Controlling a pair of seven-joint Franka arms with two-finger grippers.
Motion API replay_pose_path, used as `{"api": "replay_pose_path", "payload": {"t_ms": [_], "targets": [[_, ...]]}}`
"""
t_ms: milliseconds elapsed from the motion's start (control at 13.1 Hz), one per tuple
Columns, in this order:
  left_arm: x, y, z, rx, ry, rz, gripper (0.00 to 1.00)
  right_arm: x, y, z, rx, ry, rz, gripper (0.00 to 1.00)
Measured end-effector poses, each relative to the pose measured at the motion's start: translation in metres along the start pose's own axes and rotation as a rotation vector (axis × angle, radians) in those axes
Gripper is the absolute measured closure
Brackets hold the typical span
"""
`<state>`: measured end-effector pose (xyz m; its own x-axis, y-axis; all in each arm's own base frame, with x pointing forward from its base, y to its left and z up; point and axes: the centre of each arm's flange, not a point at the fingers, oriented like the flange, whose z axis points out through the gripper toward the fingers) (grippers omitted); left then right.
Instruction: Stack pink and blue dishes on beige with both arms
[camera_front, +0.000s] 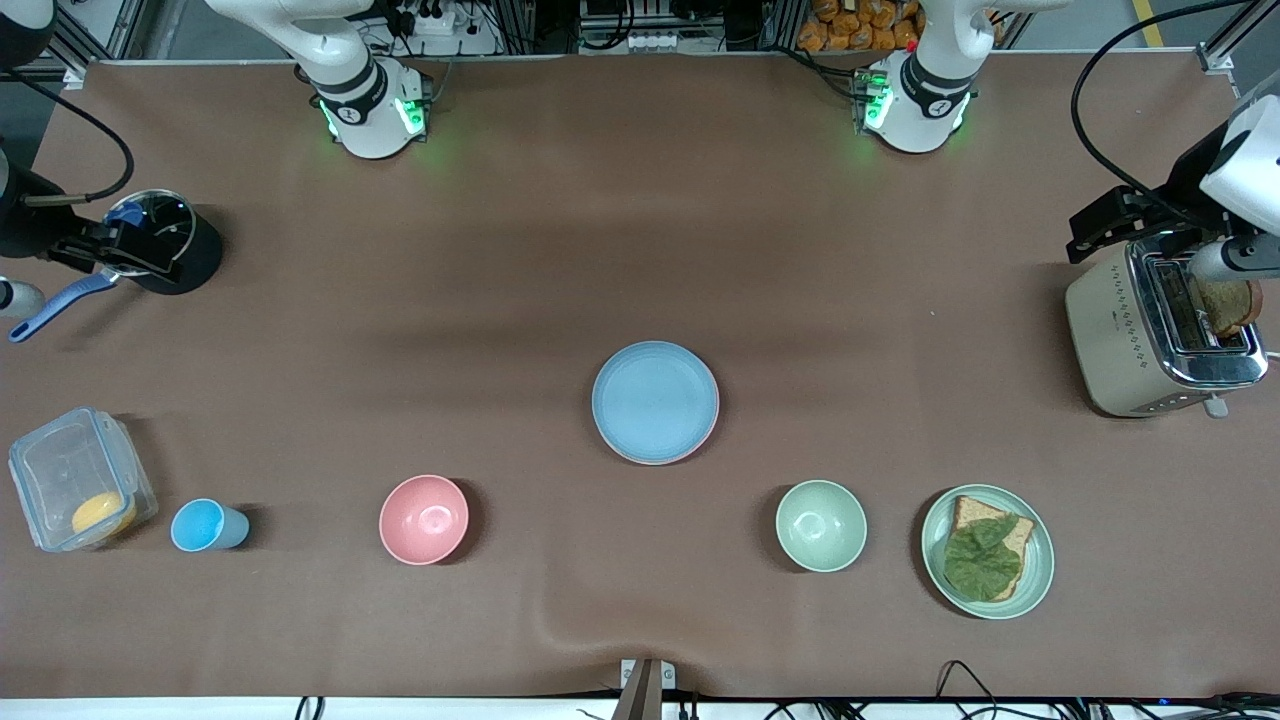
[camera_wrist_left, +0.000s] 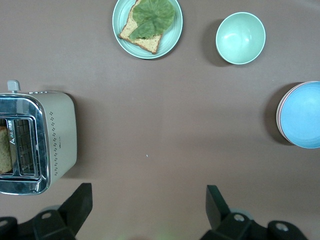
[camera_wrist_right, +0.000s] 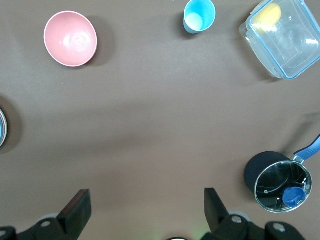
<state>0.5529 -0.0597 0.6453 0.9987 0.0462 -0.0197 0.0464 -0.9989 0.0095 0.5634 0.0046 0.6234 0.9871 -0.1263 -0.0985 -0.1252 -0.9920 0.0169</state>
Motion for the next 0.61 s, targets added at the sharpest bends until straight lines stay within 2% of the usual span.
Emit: {"api": "replay_pose_path", "payload": {"t_ms": [611], "targets": [[-0.0017,-0.0002,-0.0006,0.002,-0.011,0.0,0.0,-0.0061,0.0022,-0.0017,0.002,-0.001,0.002,0.0]]}}
